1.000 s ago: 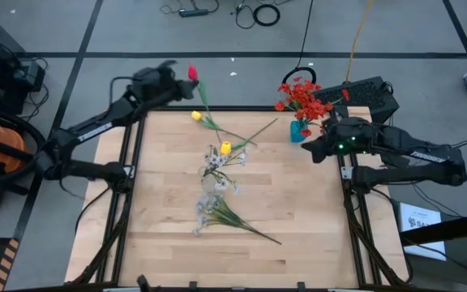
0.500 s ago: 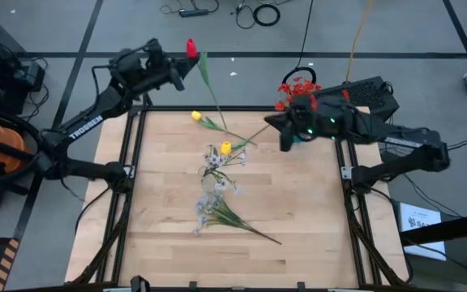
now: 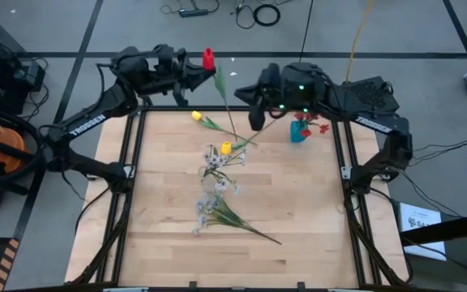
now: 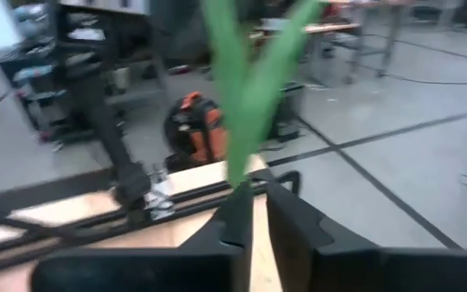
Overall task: Sort flowers into vase by color
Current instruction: Put the bottom red flower into the blue flower vase
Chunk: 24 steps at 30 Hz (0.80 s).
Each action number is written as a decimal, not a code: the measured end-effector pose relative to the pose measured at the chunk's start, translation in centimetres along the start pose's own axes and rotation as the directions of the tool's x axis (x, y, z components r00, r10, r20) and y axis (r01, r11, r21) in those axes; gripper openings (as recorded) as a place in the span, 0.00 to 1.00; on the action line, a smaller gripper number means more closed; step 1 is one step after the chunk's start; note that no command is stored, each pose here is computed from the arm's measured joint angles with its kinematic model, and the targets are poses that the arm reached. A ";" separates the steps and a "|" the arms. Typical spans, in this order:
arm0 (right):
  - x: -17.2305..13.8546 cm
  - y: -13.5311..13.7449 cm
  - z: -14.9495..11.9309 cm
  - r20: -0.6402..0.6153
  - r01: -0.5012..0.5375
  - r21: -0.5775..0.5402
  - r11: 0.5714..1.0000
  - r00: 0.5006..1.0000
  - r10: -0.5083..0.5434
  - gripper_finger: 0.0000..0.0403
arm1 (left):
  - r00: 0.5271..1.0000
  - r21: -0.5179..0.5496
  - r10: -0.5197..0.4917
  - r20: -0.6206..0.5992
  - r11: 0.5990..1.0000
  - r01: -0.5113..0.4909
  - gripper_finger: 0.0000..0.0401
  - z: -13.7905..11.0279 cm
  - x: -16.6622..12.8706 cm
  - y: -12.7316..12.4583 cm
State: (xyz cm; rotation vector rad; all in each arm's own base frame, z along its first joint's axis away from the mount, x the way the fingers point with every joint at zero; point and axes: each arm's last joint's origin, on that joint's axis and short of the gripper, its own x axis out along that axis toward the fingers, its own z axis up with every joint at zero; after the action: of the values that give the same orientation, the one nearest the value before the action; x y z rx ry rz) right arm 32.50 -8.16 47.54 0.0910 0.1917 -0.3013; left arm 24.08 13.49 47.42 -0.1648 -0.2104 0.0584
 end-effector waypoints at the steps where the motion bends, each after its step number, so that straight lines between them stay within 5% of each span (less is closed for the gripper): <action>1: 0.5 0.1 0.0 -0.005 -0.016 -0.011 1.000 1.000 0.016 0.12 | 1.000 -0.002 -0.007 -0.004 1.000 0.007 0.01 -0.2 0.2 -0.1; 9: 3.3 0.3 -0.5 -0.034 -0.024 -0.041 0.999 0.999 0.022 0.33 | 1.000 -0.004 -0.022 -0.014 1.000 0.022 0.01 -0.6 0.7 -0.5; 15: 3.5 0.3 -0.6 -0.035 -0.023 -0.039 0.999 0.999 0.022 0.37 | 1.000 -0.006 -0.018 -0.017 1.000 0.018 0.02 -0.6 0.7 -0.4; 19: 3.5 0.3 -0.6 -0.033 -0.023 -0.049 0.999 0.999 0.022 0.29 | 0.999 -0.014 -0.001 -0.032 1.000 0.000 0.02 -0.8 0.7 -0.3; 24: 3.5 0.3 -0.5 -0.027 -0.022 -0.074 0.997 0.999 0.020 0.05 | 1.000 -0.022 0.011 -0.029 1.000 -0.012 0.02 -0.8 0.7 -0.3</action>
State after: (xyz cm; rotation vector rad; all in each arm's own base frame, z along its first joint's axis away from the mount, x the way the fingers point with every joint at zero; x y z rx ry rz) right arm 35.79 -8.80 46.33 0.0238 0.2278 -0.2716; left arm 24.92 13.12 46.86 -0.1888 -0.1811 0.0650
